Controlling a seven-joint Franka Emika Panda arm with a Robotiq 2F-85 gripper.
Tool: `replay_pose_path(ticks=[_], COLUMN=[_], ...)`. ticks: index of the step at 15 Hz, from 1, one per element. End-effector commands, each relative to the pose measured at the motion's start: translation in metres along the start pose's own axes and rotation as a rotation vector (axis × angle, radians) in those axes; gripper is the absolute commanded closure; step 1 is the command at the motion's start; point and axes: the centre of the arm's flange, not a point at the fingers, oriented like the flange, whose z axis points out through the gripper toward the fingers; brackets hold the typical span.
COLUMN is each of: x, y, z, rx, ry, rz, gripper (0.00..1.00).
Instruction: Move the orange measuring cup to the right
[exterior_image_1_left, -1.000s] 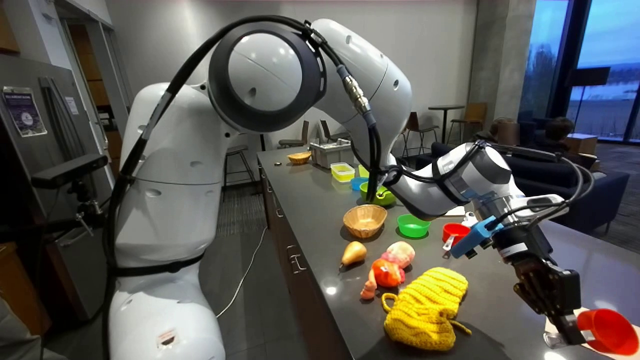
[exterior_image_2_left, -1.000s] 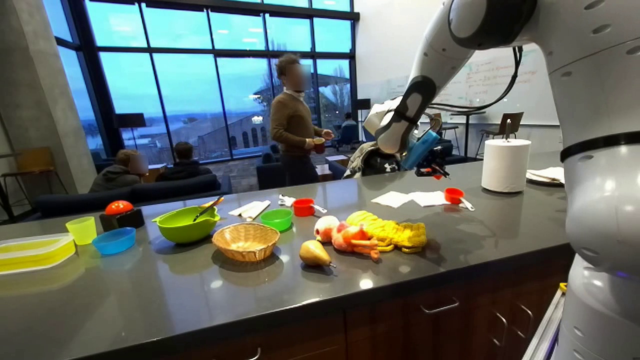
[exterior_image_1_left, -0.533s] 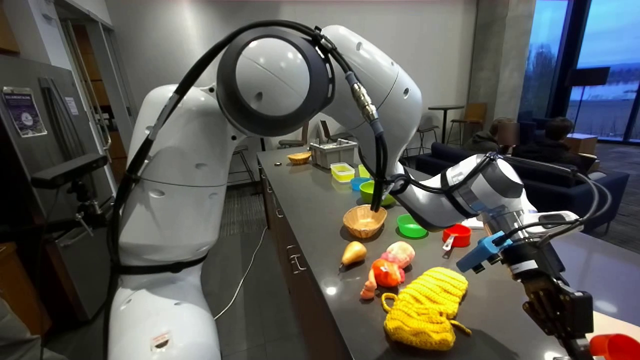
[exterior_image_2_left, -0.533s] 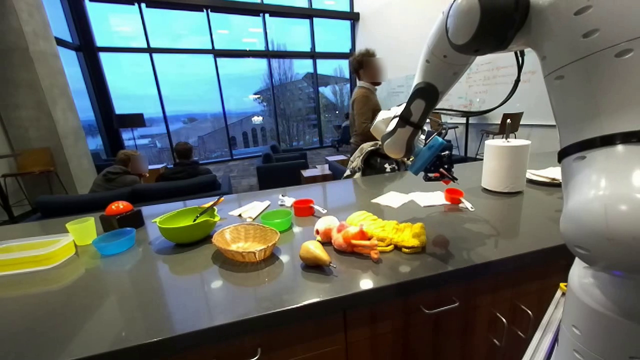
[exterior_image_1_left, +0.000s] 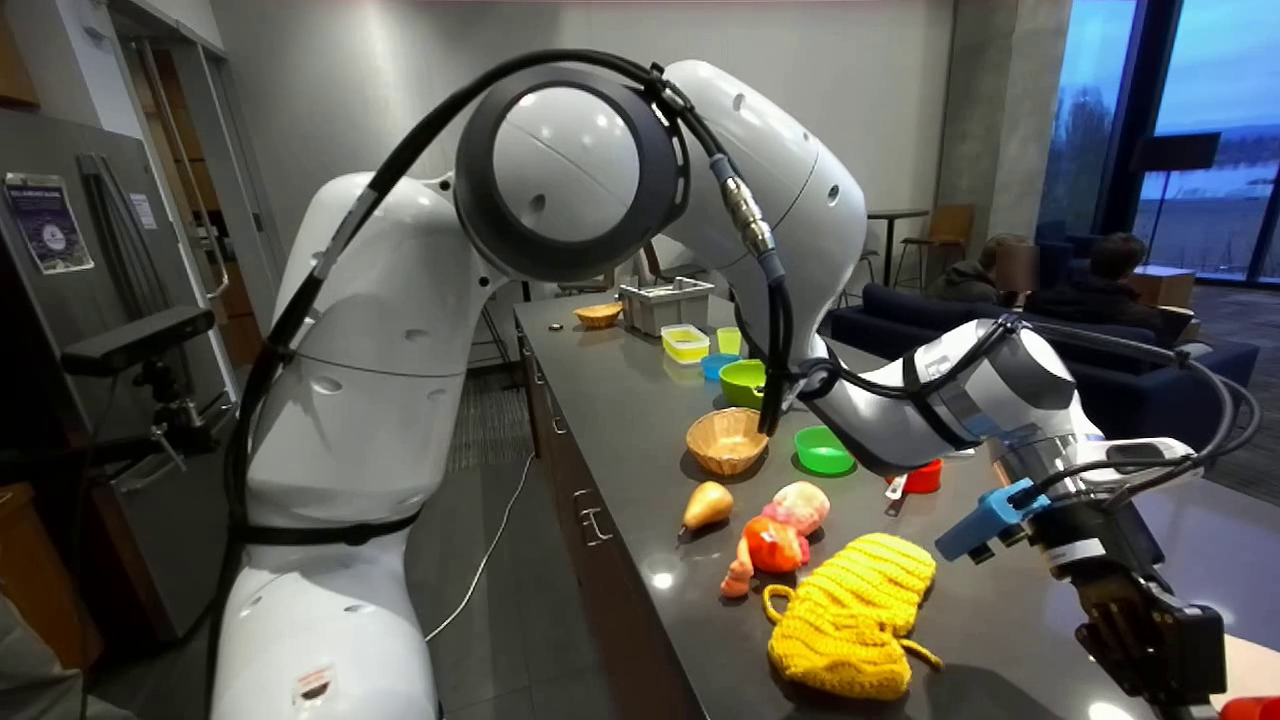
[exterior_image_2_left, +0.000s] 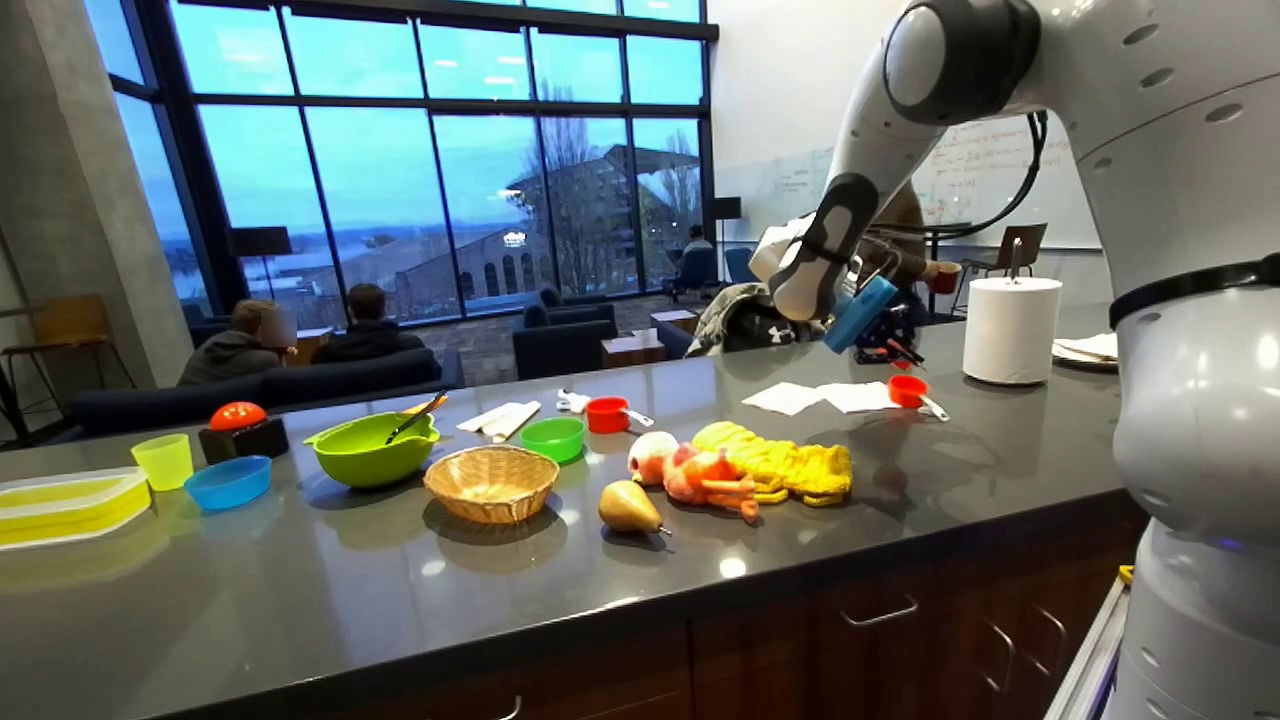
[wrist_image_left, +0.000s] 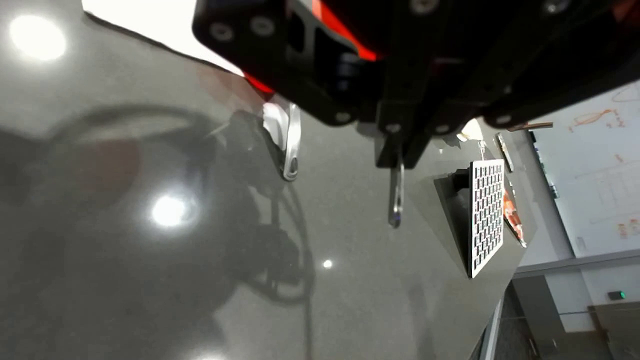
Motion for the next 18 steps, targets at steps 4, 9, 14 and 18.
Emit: replay_pose_path(ticks=[4, 9, 14, 18], x=[0.034, 0.028, 0.035, 0.035], y=[-0.004, -0.006, -0.012, -0.015], z=[0.007, -0.038, -0.053, -0.051], rx=[-0.027, 0.021, 0.033, 0.031], ry=[0.02, 0.114, 0.131, 0.128], rz=[0.035, 0.047, 0.058, 0.055], gripper=[0.99, 0.99, 0.99, 0.96])
